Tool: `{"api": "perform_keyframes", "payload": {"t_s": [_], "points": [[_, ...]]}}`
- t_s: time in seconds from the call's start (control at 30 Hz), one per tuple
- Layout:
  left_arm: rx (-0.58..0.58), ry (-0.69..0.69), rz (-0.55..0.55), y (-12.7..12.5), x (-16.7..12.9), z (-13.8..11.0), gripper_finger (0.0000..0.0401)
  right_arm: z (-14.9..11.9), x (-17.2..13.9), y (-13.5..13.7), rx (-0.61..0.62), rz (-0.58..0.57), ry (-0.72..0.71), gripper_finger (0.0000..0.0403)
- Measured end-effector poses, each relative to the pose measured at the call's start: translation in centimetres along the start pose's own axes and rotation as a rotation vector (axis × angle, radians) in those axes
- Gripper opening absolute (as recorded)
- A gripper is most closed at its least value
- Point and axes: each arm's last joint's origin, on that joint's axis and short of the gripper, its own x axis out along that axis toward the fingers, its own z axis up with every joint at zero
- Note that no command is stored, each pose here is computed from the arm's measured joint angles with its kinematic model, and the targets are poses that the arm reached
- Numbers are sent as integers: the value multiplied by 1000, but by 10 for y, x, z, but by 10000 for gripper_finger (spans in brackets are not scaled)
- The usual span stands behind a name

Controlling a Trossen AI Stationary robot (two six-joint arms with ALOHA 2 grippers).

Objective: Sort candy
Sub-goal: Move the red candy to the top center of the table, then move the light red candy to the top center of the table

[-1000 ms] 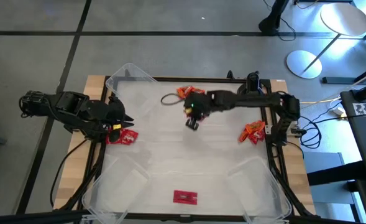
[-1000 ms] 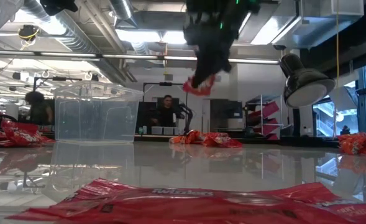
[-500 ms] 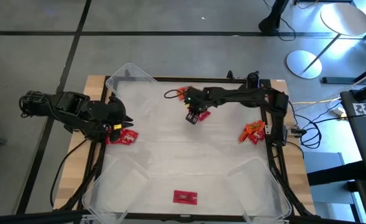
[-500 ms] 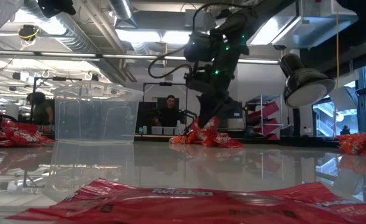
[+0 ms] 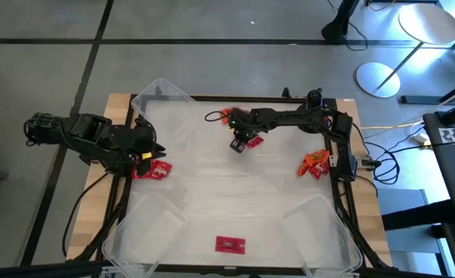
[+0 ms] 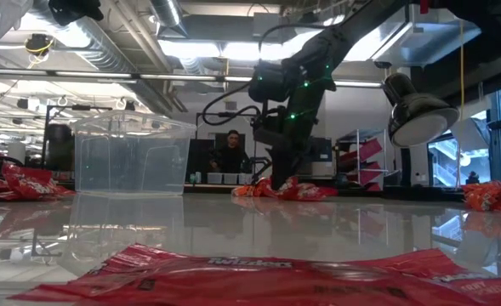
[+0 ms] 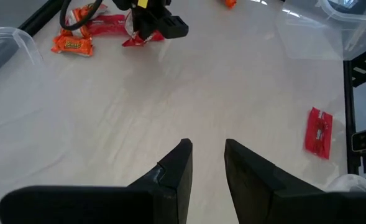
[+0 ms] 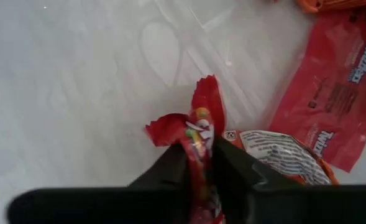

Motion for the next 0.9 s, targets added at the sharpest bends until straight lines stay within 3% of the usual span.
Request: {"api": "perform_keyframes", "payload": {"t_s": [0.23, 0.4, 0.63, 0.9], "points": [[0, 0, 0, 0, 0, 0, 86, 0, -3, 0, -6, -14, -5, 168], [0, -1, 0, 0, 0, 0, 86, 5, -35, 0, -2, 0, -72, 207], [-47, -1, -1, 0, 0, 0, 86, 0, -102, 11, -6, 43, -176, 218], [-25, 0, 0, 0, 0, 0, 86, -29, -145, 68, -168, 146, -203, 214]]}}
